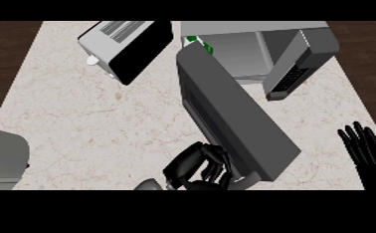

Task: Pick up the milk, place it into the microwave and close the microwave

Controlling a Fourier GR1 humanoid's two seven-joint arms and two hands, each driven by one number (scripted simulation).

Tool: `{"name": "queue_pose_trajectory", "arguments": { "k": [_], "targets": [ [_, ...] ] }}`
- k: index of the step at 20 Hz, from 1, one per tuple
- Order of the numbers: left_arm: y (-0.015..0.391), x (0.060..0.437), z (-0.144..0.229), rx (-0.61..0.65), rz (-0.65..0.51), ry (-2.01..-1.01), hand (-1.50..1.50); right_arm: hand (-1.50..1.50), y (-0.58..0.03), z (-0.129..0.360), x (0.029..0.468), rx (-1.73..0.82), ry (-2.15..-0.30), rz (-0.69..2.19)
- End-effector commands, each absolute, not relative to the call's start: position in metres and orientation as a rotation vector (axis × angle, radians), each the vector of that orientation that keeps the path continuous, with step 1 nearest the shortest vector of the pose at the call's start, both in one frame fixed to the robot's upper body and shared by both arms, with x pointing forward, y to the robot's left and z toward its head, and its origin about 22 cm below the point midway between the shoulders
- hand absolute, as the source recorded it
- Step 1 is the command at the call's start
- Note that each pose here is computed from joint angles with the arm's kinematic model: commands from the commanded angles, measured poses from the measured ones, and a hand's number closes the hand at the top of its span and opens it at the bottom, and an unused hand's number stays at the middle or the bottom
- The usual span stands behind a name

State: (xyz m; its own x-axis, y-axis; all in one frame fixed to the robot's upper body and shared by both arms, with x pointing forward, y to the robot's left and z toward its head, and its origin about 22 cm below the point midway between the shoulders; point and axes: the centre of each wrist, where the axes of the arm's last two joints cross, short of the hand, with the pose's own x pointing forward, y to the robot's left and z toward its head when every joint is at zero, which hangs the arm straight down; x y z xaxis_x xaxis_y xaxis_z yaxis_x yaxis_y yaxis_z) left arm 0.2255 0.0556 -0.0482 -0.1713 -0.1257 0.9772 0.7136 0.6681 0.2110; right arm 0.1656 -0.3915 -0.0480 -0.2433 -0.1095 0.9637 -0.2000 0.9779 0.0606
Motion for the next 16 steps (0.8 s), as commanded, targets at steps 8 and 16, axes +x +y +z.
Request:
{"name": "queue_pose_trajectory", "arguments": {
  "k": [8, 16],
  "targets": [
    [0.012, 0.227, -0.03, -0.388, -0.768, -1.634, 1.5, -1.5, -0.364, 0.008, 0.183, 0.538, -1.905, 0.249],
    [0.003, 0.246, -0.011, -0.277, -0.61, -1.721, 1.5, -1.5, -0.344, 0.036, 0.193, 0.613, -1.895, 0.306]
  ]
}}
